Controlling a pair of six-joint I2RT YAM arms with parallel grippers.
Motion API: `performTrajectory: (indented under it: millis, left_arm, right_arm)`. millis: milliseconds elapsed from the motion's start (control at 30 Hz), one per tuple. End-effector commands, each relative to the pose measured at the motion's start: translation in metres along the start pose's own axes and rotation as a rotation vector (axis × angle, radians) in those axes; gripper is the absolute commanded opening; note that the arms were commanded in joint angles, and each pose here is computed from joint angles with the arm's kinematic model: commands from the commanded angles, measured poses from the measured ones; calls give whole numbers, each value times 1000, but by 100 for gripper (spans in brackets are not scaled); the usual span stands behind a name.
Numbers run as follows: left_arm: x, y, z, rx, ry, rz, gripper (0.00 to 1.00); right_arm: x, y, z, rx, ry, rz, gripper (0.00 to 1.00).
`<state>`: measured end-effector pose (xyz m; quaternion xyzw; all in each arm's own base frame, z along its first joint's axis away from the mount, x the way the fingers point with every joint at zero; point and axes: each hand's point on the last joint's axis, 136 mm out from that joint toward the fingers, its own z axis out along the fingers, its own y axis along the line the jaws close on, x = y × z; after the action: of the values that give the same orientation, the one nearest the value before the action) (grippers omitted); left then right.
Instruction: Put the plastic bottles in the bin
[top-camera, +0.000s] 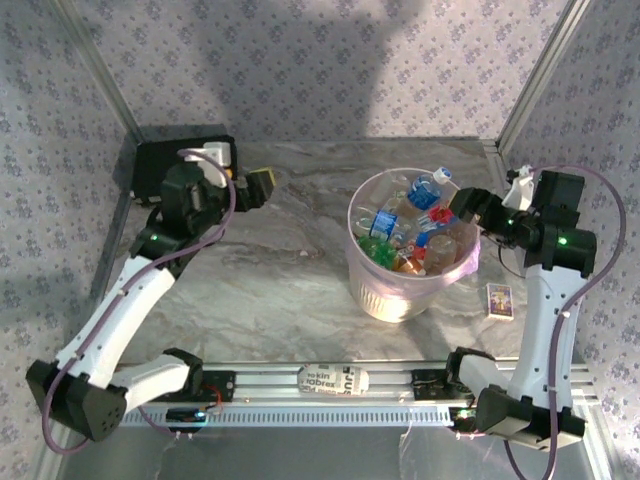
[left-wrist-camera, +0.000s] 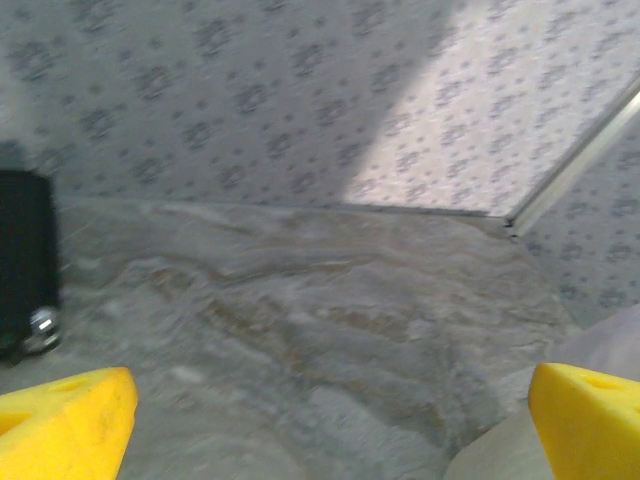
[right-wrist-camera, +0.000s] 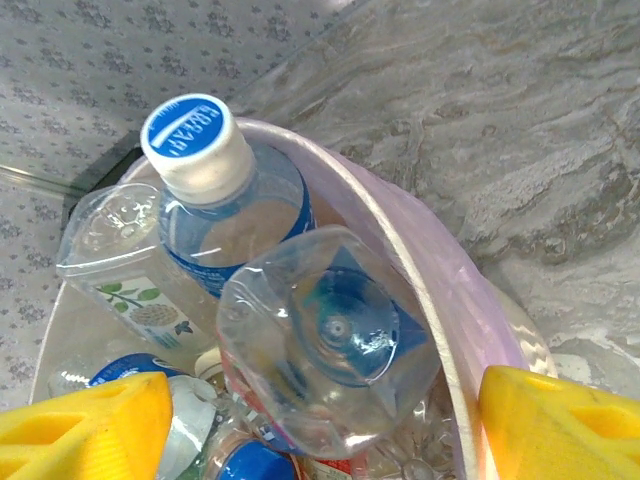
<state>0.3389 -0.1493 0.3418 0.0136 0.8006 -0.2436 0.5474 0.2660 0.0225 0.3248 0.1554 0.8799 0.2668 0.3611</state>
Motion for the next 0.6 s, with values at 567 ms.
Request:
performTrajectory:
  millis: [567]
  left_arm:
    - [67,99,-48,-282,131,-115,100]
  right_arm:
    - [38,80,80,-133,146,-102,82]
